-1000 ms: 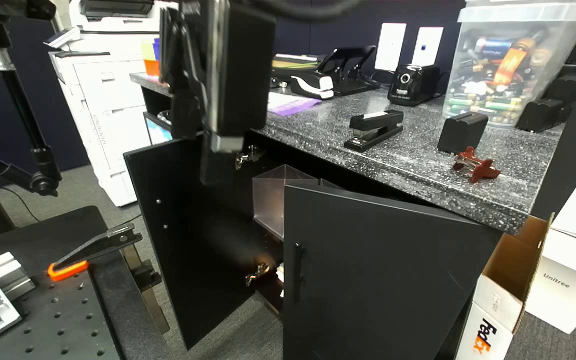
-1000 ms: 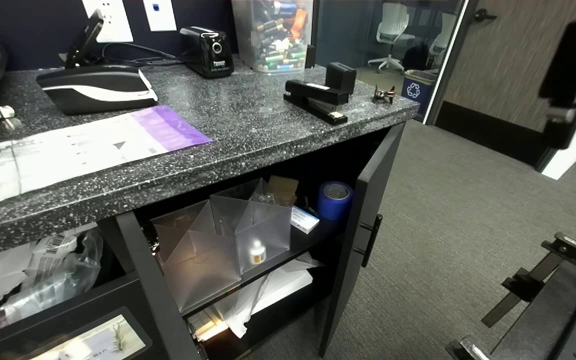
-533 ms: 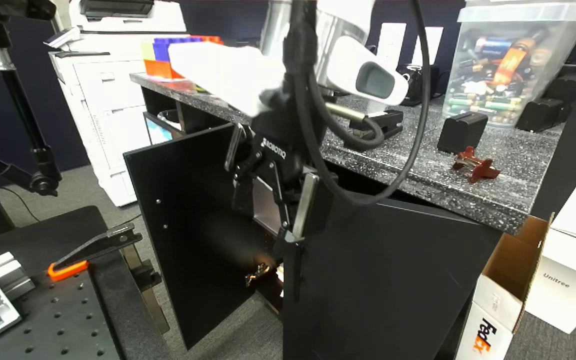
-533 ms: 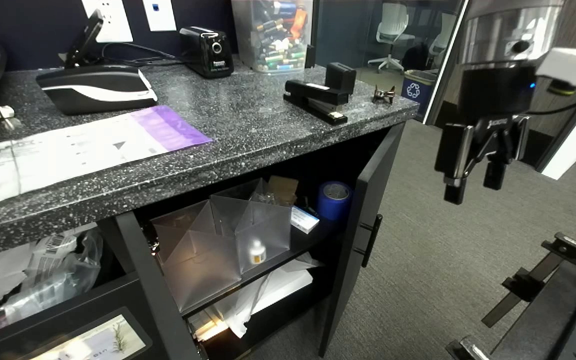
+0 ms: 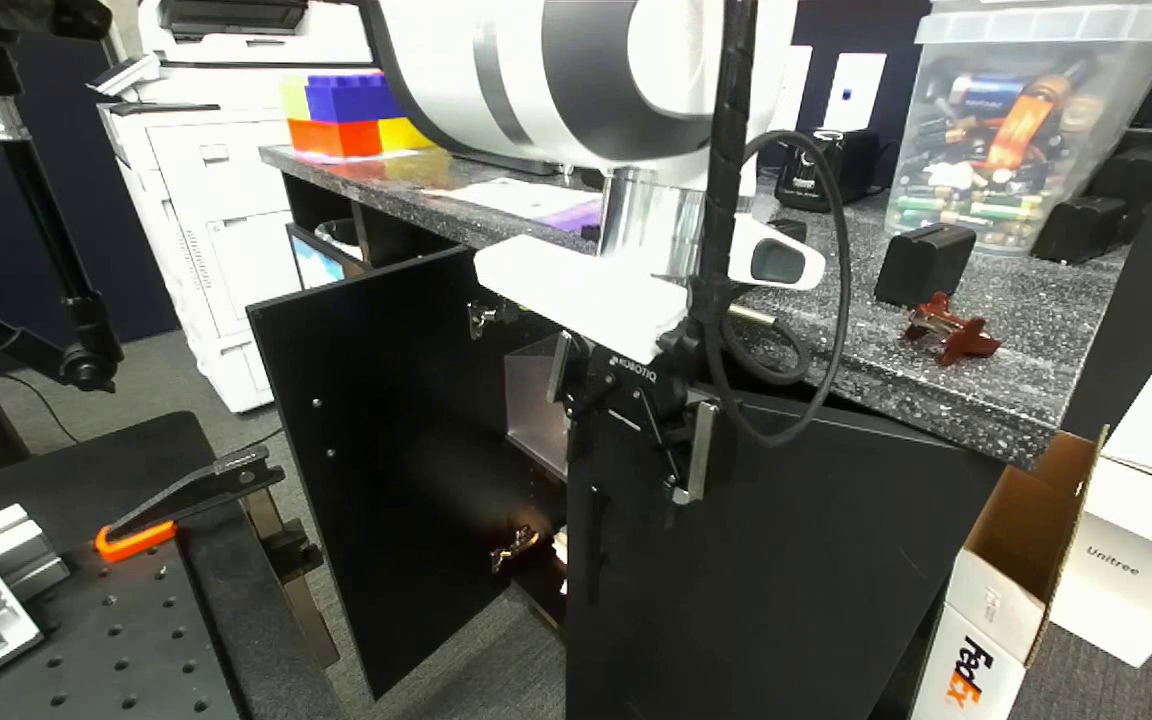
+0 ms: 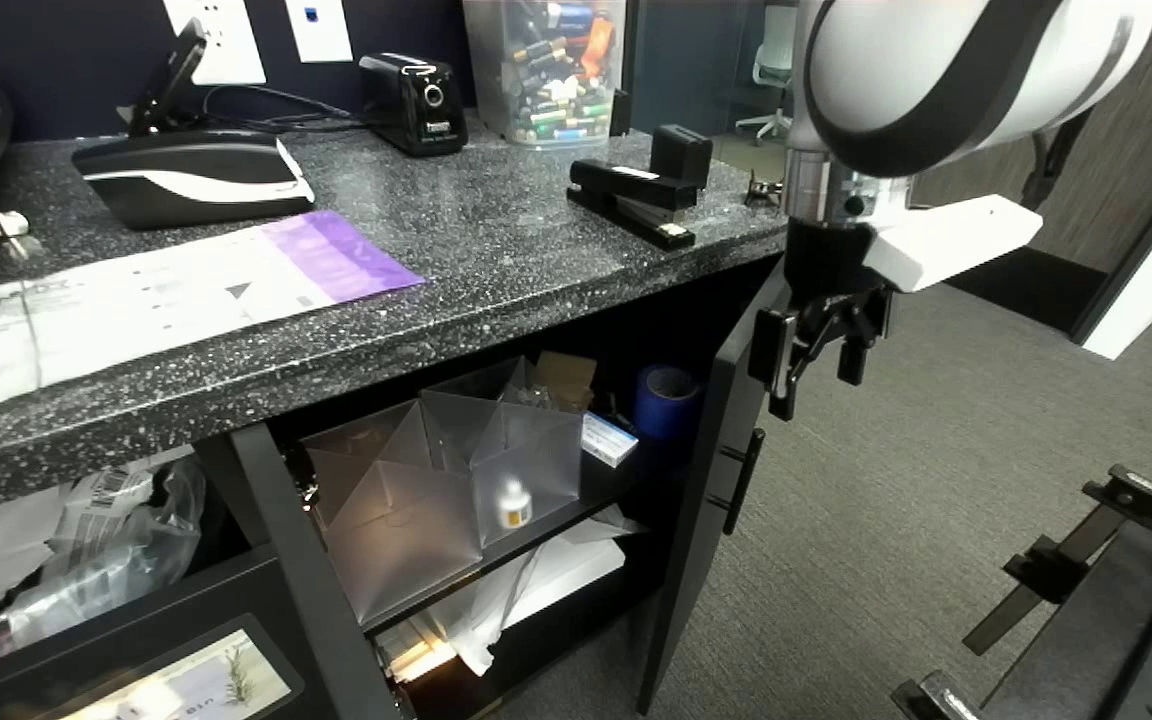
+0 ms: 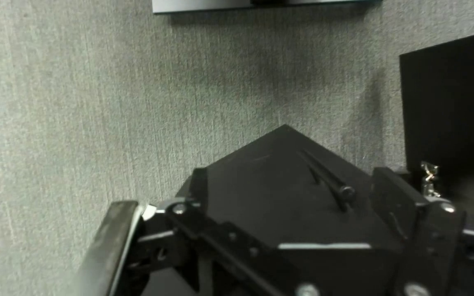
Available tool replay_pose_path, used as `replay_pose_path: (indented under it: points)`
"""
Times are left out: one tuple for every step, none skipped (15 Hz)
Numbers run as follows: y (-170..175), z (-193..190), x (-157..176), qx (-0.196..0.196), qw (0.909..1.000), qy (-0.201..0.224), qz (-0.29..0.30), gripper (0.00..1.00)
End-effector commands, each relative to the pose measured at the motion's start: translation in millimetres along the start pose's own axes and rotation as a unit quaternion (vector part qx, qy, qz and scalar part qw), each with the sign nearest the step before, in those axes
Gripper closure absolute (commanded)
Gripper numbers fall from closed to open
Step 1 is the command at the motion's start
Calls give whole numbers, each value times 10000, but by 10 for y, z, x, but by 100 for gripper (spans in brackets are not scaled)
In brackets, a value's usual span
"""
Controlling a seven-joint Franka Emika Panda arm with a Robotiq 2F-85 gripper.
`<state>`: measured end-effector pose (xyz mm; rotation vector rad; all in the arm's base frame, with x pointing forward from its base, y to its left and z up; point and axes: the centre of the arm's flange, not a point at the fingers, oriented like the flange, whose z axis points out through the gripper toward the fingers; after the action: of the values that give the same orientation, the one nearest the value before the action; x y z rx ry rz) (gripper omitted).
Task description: Close the right bottom cabinet door
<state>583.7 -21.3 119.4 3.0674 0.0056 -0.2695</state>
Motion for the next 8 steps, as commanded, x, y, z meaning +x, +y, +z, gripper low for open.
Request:
replay_pose_path:
  points:
    - [-4,208,387,-493,9980,402,33,0]
    - [7,262,459,-552,9972,510,59,0]
    - [19,312,523,-602,9965,579,83,0]
    - [21,360,598,-652,9956,667,105,0]
    - [26,416,660,-673,9950,731,132,0]
    - [10,457,726,-717,9939,823,157,0]
    - [-11,501,791,-725,9923,981,206,0]
    - [-36,535,848,-818,9904,1098,211,0]
